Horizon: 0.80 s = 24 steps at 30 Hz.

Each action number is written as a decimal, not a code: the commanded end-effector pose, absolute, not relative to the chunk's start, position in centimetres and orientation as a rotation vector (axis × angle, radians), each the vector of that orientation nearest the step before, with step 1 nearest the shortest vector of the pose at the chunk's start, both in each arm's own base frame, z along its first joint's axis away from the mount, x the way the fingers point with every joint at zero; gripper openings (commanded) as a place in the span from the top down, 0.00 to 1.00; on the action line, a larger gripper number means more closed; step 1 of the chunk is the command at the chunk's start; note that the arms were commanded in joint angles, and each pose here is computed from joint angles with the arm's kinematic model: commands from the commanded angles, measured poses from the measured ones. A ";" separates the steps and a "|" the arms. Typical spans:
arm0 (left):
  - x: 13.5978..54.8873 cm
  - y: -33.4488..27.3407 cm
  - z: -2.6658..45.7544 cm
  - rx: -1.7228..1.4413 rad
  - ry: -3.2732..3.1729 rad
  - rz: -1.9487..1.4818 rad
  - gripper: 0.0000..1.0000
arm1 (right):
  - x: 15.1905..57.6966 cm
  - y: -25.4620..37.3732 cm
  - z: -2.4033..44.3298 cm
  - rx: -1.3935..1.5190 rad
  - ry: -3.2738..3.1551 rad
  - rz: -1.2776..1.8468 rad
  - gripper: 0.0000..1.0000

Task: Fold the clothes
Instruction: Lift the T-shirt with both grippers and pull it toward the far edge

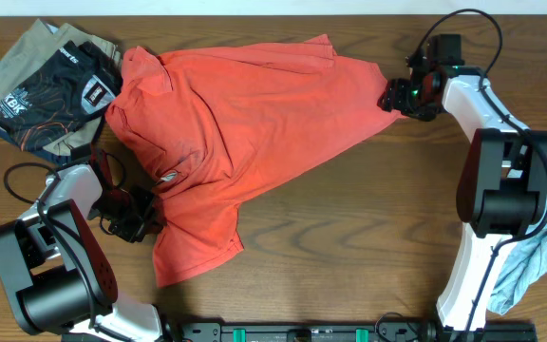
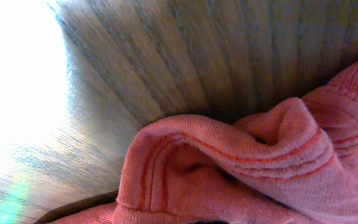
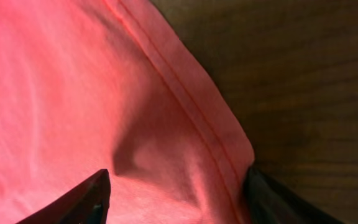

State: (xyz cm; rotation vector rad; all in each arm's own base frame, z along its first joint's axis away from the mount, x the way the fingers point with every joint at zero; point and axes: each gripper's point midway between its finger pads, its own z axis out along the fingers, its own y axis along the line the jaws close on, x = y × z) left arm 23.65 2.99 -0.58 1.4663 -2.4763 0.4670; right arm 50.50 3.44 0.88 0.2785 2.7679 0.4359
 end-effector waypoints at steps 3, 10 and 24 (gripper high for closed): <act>22.9 3.6 -1.5 1.445 -2.486 0.398 0.94 | 48.7 4.7 -2.8 0.375 2.865 0.424 0.75; 23.8 3.4 -1.0 1.387 -2.537 0.462 0.94 | 48.5 0.4 -0.9 0.592 2.838 0.318 0.99; 36.7 5.6 16.1 0.978 -3.265 0.671 0.94 | 46.1 -6.5 19.7 0.490 2.574 0.234 0.99</act>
